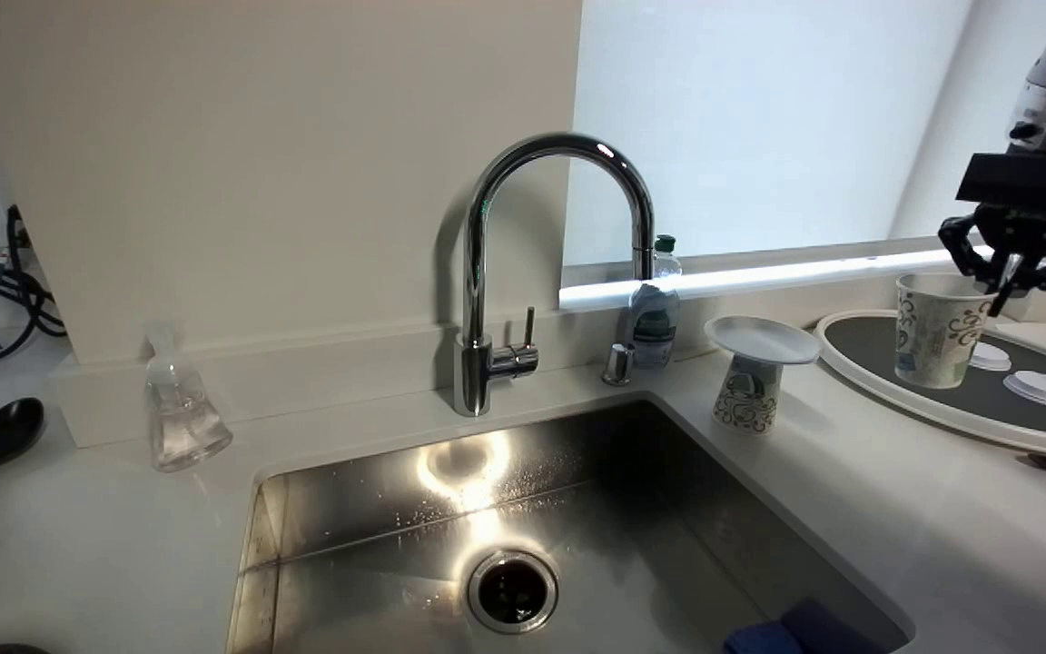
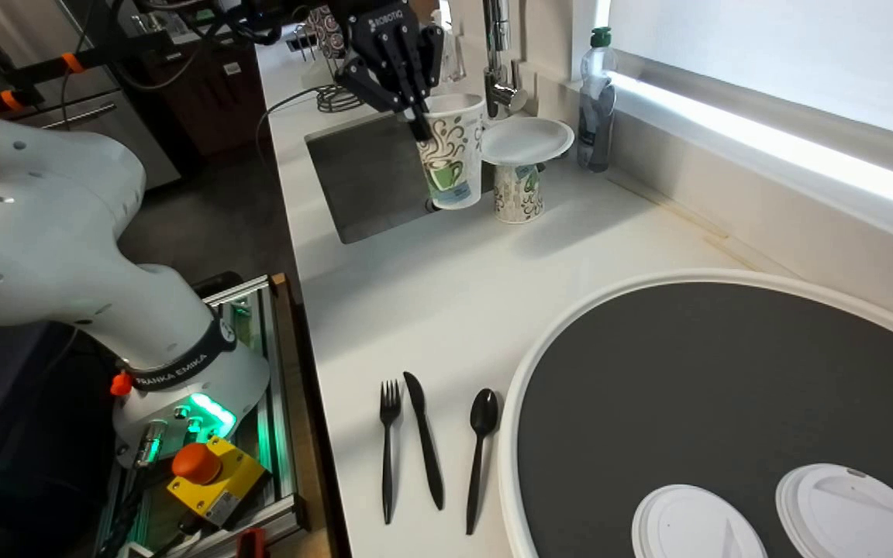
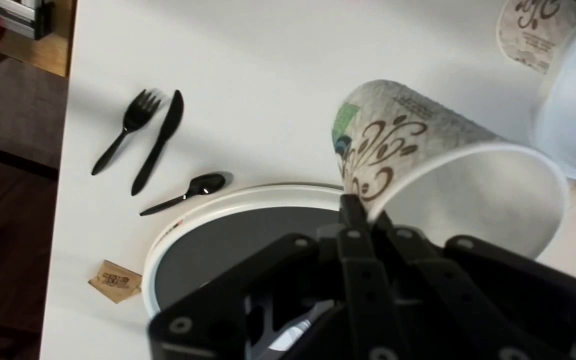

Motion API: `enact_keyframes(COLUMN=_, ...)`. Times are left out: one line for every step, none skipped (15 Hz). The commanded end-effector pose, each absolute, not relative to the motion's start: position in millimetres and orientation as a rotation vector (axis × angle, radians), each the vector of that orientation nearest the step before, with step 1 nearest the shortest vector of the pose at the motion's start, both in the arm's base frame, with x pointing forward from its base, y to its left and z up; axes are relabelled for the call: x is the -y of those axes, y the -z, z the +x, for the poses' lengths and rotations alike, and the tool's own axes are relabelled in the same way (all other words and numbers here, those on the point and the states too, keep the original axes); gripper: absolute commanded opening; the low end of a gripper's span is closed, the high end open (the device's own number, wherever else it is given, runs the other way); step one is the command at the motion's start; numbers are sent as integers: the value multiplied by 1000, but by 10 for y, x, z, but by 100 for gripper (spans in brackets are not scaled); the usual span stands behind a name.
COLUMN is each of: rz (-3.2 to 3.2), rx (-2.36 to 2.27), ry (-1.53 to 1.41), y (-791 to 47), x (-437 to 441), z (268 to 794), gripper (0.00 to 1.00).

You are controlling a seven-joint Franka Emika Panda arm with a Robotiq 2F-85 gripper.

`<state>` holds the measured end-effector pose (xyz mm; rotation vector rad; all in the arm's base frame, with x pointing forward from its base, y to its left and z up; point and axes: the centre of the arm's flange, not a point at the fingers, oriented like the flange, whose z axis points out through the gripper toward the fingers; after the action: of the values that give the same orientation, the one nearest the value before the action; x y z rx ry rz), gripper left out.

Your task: Put the cup on the counter, then place the plate on it

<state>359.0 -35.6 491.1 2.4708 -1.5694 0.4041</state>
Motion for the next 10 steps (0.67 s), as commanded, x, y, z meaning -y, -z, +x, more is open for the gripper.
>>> enact_keyframes(rz=2437, rx=1668, ry=-334, y=-4617, x=291, z=3360, gripper=1)
enact_keyframes(rz=2417, rx=1698, ry=-320, y=-4526, x=266, z=3343, gripper=1)
enact_keyframes(rz=2412, rx=1727, ry=-305, y=-4454, x=251, z=3325, gripper=1)
enact_keyframes(rz=2393, rx=1757, ry=-294, y=-4383, x=239, z=3305, gripper=1)
enact_keyframes(rz=2386, rx=1777, ry=-275, y=-4317, x=229, z=3288, gripper=1)
enact_keyframes(rz=2387, rx=1795, ry=-264, y=-4261, x=223, z=3269, gripper=1)
enact_keyframes(rz=2390, rx=1809, ry=-255, y=-4207, x=207, z=3254, gripper=1)
enact_keyframes(rz=2404, rx=1814, ry=-243, y=-4160, x=169, z=3246, gripper=1)
enact_keyframes(rz=2422, rx=1819, ry=-241, y=-4121, x=139, z=3236, gripper=1)
enact_keyframes(rz=2438, rx=1824, ry=-250, y=-4087, x=103, z=3227, gripper=1)
